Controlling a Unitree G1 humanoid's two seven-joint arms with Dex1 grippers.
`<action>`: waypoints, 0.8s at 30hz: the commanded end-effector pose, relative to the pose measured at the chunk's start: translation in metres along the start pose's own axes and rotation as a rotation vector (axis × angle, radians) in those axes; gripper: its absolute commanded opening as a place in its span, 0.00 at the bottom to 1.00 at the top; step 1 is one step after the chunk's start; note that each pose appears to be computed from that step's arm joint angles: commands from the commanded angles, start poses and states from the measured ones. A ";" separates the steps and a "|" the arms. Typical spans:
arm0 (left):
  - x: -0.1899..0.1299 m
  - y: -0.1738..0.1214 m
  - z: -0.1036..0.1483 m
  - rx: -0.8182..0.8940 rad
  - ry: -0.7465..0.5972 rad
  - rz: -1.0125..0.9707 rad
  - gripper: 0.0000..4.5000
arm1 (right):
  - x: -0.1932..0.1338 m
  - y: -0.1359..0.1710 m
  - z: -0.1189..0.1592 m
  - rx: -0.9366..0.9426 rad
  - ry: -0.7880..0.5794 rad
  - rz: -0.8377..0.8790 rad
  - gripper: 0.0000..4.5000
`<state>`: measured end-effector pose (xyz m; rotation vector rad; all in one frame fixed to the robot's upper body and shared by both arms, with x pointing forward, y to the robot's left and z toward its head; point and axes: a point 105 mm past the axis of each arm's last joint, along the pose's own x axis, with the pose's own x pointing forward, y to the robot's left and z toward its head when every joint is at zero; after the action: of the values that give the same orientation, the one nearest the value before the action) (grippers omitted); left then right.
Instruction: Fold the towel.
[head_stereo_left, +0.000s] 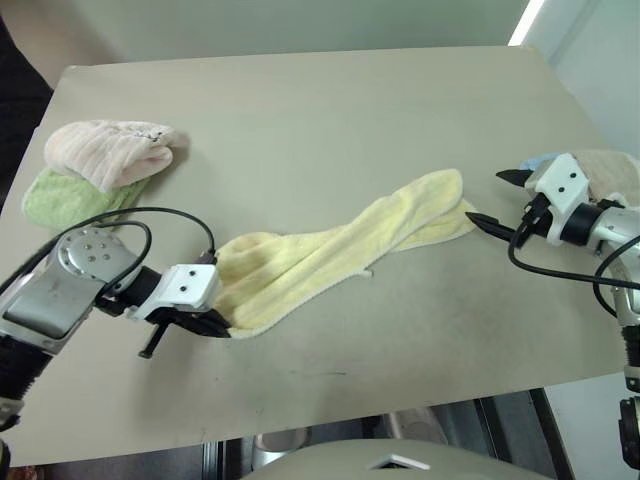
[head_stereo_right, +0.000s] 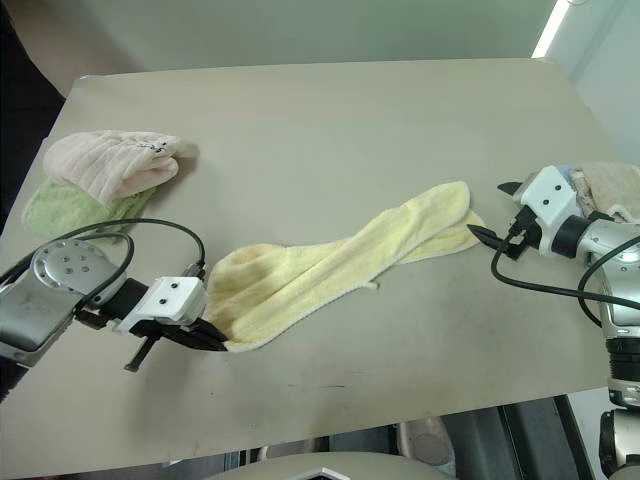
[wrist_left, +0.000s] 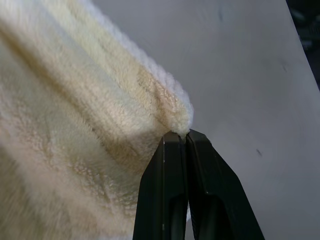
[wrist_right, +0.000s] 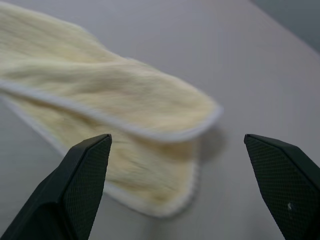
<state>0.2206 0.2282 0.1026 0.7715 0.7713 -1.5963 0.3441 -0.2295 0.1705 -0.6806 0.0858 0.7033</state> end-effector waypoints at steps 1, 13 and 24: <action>-0.003 -0.016 -0.014 -0.014 0.056 -0.084 0.01 | 0.006 -0.012 0.010 -0.196 -0.006 -0.059 1.00; -0.001 -0.005 -0.004 0.013 0.000 -0.035 0.01 | 0.024 -0.003 0.011 -0.423 -0.035 -0.003 1.00; -0.001 -0.005 -0.004 0.013 0.000 -0.034 0.01 | 0.025 -0.003 0.011 -0.427 -0.039 -0.002 1.00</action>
<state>0.2181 0.2317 0.0958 0.7581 0.7734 -1.6017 0.3620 -0.2108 0.1584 -1.0530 -0.0495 0.7692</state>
